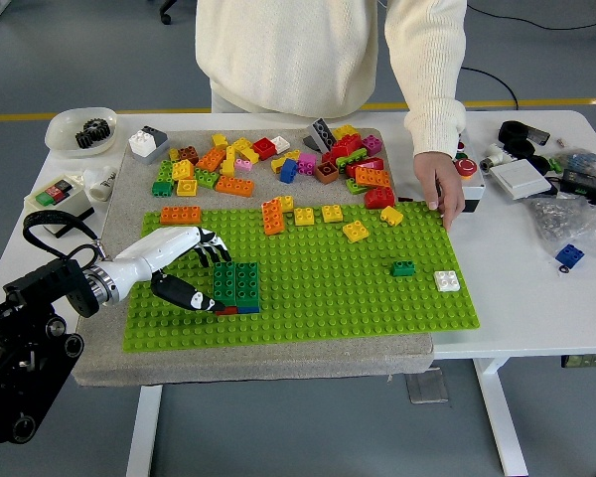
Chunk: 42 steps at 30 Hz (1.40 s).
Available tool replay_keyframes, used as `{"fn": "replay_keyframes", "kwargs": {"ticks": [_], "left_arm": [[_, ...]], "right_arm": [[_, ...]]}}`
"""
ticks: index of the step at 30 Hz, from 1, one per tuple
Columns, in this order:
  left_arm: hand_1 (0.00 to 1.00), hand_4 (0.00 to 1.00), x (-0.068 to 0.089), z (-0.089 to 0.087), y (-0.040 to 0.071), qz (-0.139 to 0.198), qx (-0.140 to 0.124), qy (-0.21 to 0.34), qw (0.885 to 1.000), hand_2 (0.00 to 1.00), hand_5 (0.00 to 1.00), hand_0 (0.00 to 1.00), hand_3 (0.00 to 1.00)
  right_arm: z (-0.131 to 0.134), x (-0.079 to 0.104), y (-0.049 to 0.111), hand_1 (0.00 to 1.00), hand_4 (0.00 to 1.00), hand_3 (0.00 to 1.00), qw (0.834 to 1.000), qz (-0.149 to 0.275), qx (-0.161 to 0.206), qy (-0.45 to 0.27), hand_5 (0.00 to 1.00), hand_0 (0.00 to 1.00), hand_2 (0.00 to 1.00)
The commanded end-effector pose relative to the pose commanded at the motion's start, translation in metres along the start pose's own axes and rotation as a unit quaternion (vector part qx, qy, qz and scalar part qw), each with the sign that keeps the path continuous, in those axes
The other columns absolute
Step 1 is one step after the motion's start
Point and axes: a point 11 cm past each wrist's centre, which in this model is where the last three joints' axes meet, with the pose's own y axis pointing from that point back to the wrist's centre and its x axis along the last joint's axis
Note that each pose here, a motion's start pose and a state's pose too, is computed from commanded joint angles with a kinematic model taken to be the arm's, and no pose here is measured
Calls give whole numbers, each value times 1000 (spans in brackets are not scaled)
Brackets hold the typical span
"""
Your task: Pick up the brick,pile it on top of brick,press brick,pick up the brick,pile it on top of brick,press brick
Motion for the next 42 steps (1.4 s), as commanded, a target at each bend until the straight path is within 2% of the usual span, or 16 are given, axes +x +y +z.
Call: {"fn": "replay_keyframes", "kwargs": {"ticks": [4,5,22,23,42], "left_arm": [[555,998,-1,0,0,-2,-1,1,1000,499,161,691,542],[569,998,-1,0,0,-2,-1,1,1000,505,208,693,582],[571,998,-3,2,-1,-4,-1,3,1000,513,192,697,624],[573,998,-3,2,-1,-4,-1,3,1000,518,203,701,691],[576,998,-4,0,-1,-7,3,3,1000,534,232,708,745]], "right_arm": [[0,0,0,647,892,670,1000,0,0,0,425,745,720],[0,0,0,645,892,670,1000,0,0,0,425,745,720],[0,0,0,646,892,670,1000,1,0,-1,425,745,720],[-1,0,0,648,892,670,1000,1,0,-1,425,745,720],[-1,0,0,647,891,670,1000,0,1,-1,424,745,720]]}}
